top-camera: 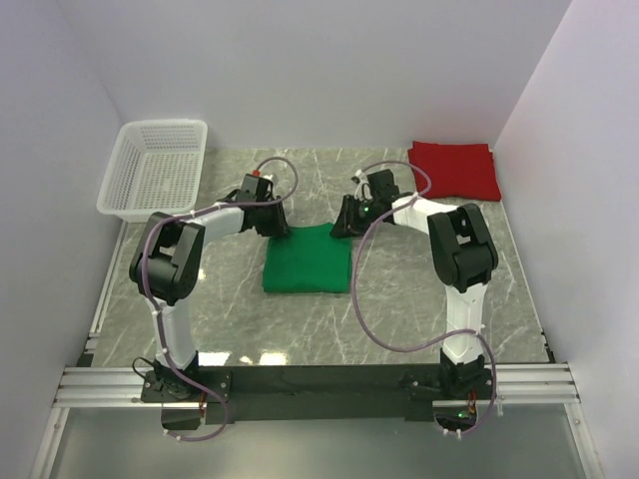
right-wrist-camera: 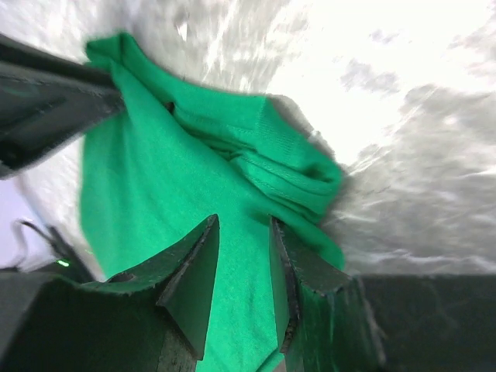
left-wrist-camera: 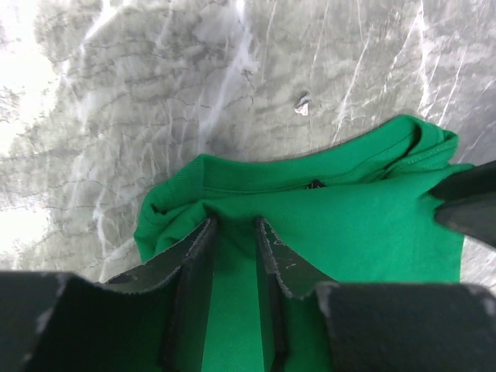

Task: Fold and stack the t-shirts
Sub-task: Fold the tshirt

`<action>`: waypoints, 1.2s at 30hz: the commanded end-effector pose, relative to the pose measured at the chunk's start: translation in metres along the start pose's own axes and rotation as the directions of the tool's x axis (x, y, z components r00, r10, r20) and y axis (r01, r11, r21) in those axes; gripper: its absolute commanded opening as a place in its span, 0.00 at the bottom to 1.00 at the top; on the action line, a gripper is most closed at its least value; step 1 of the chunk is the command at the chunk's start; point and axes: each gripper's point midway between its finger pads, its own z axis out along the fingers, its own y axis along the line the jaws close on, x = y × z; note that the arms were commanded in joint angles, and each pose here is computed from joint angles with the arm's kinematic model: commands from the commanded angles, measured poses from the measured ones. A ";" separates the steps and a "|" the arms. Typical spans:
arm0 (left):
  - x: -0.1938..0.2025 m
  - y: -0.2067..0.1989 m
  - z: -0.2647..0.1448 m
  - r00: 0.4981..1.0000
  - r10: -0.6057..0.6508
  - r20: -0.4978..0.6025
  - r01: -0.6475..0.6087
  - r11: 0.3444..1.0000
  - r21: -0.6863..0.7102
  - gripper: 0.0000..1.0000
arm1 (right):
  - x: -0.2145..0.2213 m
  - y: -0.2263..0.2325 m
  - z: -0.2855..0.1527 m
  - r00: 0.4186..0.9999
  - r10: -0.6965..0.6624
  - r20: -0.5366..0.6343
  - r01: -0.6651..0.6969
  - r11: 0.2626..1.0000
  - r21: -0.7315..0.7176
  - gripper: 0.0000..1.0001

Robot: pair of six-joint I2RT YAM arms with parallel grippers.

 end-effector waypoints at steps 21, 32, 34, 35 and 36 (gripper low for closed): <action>0.044 -0.049 -0.127 0.987 -0.140 0.074 0.122 0.970 0.211 0.59 | 0.067 0.140 -0.064 0.998 -0.056 0.003 0.052 0.910 -0.412 0.39; 0.148 0.008 -0.087 0.968 -0.235 -0.092 0.237 0.971 0.017 0.30 | 0.138 0.093 0.006 0.980 -0.027 -0.196 -0.046 0.932 -0.359 0.39; 0.163 0.022 -0.083 0.955 -0.271 -0.120 0.269 0.962 -0.033 0.25 | 0.145 0.069 0.015 0.975 0.024 -0.222 -0.096 0.942 -0.323 0.39; 0.170 0.028 -0.083 0.947 -0.293 -0.129 0.288 0.956 -0.059 0.23 | 0.149 0.061 0.016 0.973 0.048 -0.225 -0.120 0.941 -0.316 0.39; 0.173 0.032 -0.084 0.945 -0.303 -0.128 0.296 0.953 -0.071 0.22 | 0.153 0.051 0.018 0.970 0.071 -0.233 -0.142 0.942 -0.304 0.39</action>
